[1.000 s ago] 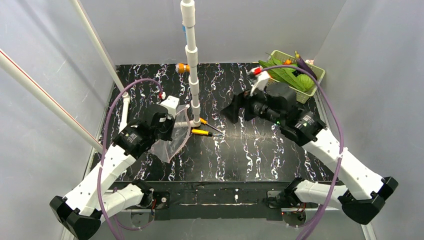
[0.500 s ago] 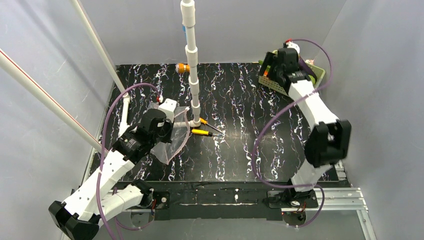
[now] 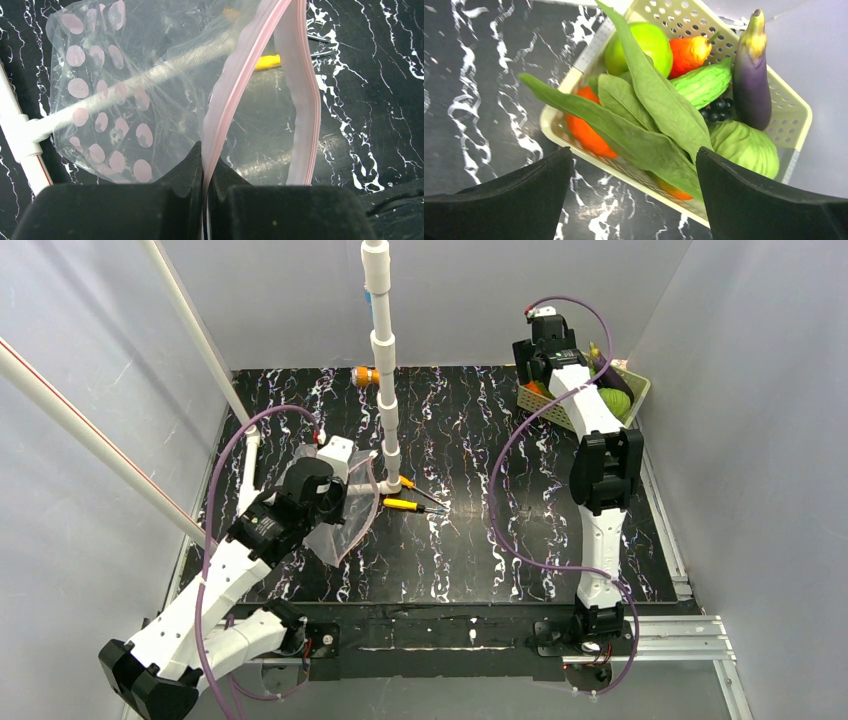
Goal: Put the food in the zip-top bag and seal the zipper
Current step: Pick up the fake vegetable from the bin, then place the fake vegetable in the zipper food storage bag.
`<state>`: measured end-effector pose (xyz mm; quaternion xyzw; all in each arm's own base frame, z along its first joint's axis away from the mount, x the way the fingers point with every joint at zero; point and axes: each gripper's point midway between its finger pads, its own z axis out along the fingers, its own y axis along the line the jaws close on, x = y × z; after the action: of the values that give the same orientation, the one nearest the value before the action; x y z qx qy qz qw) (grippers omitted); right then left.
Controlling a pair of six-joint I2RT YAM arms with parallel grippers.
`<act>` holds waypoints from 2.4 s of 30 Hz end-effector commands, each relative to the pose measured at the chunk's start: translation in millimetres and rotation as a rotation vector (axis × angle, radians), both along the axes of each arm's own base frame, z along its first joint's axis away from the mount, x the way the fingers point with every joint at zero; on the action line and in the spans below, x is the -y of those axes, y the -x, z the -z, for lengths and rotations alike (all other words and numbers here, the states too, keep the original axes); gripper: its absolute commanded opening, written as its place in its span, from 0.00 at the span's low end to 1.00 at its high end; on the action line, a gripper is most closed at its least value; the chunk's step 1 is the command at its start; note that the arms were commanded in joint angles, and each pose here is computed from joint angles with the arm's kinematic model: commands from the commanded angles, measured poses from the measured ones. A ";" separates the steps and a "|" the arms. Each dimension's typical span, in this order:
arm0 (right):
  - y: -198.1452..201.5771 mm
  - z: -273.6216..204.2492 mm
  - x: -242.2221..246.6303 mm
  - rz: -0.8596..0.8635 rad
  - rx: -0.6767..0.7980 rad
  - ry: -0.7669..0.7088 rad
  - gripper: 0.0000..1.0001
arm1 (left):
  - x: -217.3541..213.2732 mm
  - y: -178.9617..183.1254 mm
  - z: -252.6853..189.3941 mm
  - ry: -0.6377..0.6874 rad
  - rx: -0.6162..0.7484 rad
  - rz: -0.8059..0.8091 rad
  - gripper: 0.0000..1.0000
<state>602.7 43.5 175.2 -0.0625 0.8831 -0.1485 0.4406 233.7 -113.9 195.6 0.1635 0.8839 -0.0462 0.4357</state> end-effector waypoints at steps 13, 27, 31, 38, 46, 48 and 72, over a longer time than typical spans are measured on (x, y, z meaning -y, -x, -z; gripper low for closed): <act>-20.7 0.1 53.3 -0.044 0.057 0.068 0.98 | -3.3 -10.8 21.8 -0.047 -0.036 -0.052 0.00; -39.2 17.2 16.1 -0.252 0.053 -0.113 0.98 | -7.2 -16.0 31.7 -0.093 -0.052 -0.072 0.00; -45.4 28.8 29.8 -0.176 0.044 -0.087 0.98 | -6.9 -17.2 33.9 -0.098 -0.056 -0.071 0.00; -47.2 35.7 36.3 -0.150 0.036 -0.118 0.93 | -6.6 -18.5 38.8 -0.114 -0.072 -0.070 0.00; -48.7 -41.7 14.7 -0.190 0.168 -0.158 0.39 | -8.5 -19.5 41.3 -0.131 -0.074 -0.073 0.00; -43.9 -75.5 9.7 -0.199 0.227 -0.163 0.32 | -9.1 -19.6 41.2 -0.137 -0.072 -0.071 0.00; 210.5 -242.2 -124.3 -0.433 0.420 -0.692 0.01 | 43.2 27.3 -90.0 0.469 -0.226 -0.190 0.00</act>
<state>466.2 106.8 425.6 -0.0298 0.7484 0.1288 0.6499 224.1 -145.6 239.4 0.0238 0.9243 -0.1375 0.3552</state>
